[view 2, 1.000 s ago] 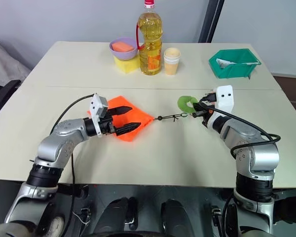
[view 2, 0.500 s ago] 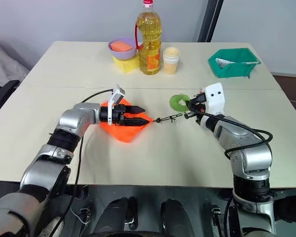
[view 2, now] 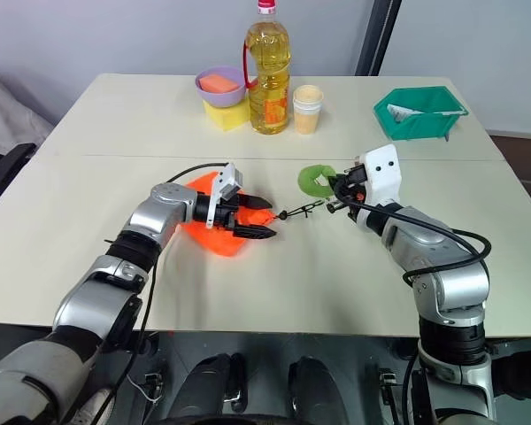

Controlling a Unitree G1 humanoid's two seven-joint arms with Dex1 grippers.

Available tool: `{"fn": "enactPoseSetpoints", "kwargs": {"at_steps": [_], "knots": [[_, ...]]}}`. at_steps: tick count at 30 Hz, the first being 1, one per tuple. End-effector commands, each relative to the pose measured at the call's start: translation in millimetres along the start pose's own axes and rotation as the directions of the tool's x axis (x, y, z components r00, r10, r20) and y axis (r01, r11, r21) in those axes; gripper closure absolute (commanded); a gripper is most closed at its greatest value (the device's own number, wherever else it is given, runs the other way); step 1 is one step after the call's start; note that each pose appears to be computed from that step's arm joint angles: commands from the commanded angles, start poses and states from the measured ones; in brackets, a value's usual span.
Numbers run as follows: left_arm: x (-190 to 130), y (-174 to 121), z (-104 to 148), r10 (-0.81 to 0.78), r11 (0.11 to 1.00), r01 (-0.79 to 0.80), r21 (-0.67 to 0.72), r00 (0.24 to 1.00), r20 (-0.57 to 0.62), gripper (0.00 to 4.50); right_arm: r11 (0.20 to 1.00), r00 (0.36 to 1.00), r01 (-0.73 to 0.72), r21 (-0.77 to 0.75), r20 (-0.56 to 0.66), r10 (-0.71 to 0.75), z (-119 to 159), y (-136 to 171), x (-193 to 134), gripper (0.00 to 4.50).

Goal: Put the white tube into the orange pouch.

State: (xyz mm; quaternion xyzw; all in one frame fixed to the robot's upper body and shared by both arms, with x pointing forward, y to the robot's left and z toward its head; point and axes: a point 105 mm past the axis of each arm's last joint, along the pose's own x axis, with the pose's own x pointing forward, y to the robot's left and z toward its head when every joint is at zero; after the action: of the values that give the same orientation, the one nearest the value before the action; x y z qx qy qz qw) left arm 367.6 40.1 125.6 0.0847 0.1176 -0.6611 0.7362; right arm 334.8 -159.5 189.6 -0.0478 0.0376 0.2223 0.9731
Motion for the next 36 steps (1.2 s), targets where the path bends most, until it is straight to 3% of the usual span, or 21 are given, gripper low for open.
{"fn": "enactPoseSetpoints", "kwargs": {"at_steps": [1,3,26,36], "knots": [[3,2,10,-0.012,0.999,0.012,0.048,1.0,-0.009,0.57,0.998,0.997,-0.023,-0.051,0.072,0.027,19,7,-4,4.5],[5,3,8,-0.016,0.999,0.017,0.042,1.0,-0.019,1.25,0.998,0.997,-0.03,-0.054,0.075,0.034,20,9,-4,4.5],[8,8,8,-0.033,0.989,0.038,0.144,0.999,-0.033,1.25,0.986,0.986,-0.13,-0.103,0.094,0.14,25,34,-7,4.5],[9,12,13,-0.012,0.992,0.009,0.124,1.0,0.017,1.25,0.996,0.997,-0.032,-0.086,0.062,0.037,14,9,-12,4.5]]}}
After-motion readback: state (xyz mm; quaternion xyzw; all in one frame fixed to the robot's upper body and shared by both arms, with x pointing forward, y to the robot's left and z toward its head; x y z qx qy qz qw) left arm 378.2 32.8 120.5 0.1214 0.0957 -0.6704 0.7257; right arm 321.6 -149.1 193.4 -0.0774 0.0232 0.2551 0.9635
